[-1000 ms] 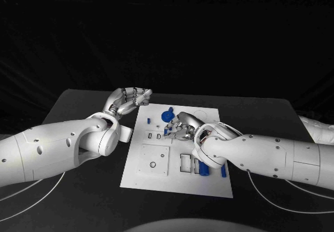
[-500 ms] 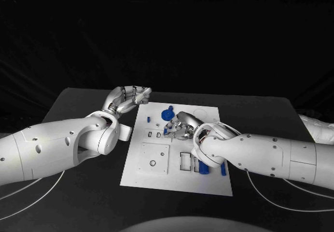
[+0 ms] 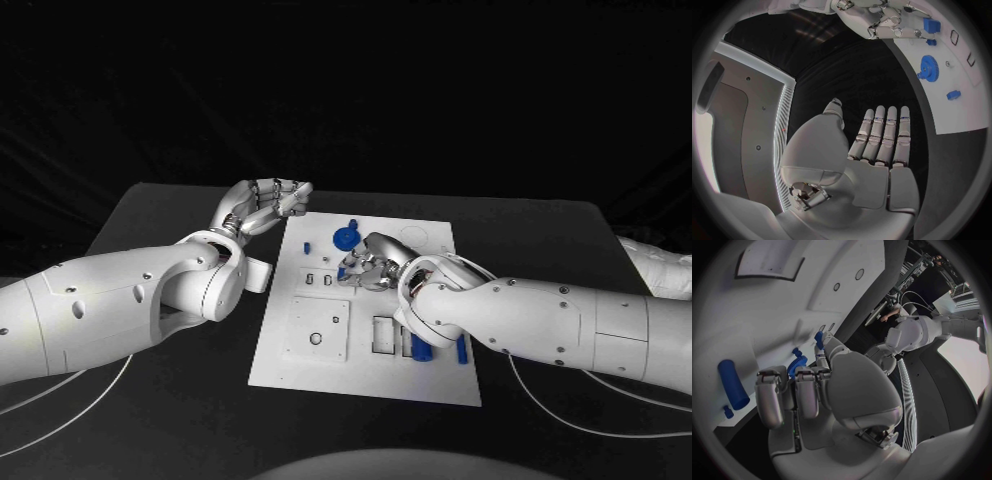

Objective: Assemble the parts on the task board

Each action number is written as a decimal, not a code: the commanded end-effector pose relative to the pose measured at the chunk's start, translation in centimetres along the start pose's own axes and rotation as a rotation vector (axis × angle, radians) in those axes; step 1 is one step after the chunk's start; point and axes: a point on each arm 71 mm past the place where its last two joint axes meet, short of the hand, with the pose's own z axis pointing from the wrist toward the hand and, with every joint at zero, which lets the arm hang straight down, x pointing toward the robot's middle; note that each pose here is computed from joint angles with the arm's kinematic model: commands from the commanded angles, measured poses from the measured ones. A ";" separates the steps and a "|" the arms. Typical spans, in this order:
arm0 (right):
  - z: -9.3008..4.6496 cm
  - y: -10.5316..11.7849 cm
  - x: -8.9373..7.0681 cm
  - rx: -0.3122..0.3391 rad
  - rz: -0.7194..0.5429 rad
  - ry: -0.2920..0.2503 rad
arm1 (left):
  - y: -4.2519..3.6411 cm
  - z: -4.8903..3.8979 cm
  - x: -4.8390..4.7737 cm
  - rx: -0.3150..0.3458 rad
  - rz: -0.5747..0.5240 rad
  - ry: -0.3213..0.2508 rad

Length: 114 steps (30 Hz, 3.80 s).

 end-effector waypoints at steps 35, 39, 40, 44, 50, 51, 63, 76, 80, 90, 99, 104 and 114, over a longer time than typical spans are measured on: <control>0.5 0.3 0.9 -0.013 -0.019 0.032 | -0.23 -0.03 -0.02 0.015 0.004 -0.001; 0.6 0.3 0.9 -0.013 -0.021 0.038 | -0.23 -0.03 -0.01 0.015 0.004 -0.001; 0.6 0.3 0.9 -0.012 -0.021 0.041 | -0.23 -0.02 0.00 0.015 0.004 -0.001; 0.6 0.3 1.0 -0.010 -0.024 0.050 | -0.23 0.02 0.05 0.016 0.004 0.000; 0.6 0.2 1.2 -0.004 -0.027 0.058 | -0.23 0.04 0.09 0.015 0.003 0.002; 0.6 0.2 1.2 -0.003 -0.027 0.060 | -0.23 0.04 0.09 0.015 0.003 0.002; 0.6 0.2 1.2 0.001 -0.038 0.057 | -0.32 0.09 0.11 0.024 0.005 0.003; 0.4 0.2 1.1 -0.008 -0.035 0.042 | -0.33 0.12 0.09 0.025 0.005 0.004; 0.1 0.3 0.7 -0.029 -0.019 0.000 | -0.32 0.13 0.10 0.025 0.004 0.006; -1.4 1.7 -3.6 -0.175 0.040 -0.190 | -0.98 0.25 -0.32 0.006 0.038 0.024; -4.6 1.2 -9.8 -0.180 0.099 -0.192 | -2.44 1.33 -0.98 -0.077 0.195 0.090; -6.0 -0.8 -11.6 -0.092 0.175 -0.170 | -3.26 2.23 -0.57 -0.163 0.317 0.219; -7.2 -4.4 -12.5 0.067 0.288 -0.127 | -4.05 3.13 0.50 -0.453 0.625 0.502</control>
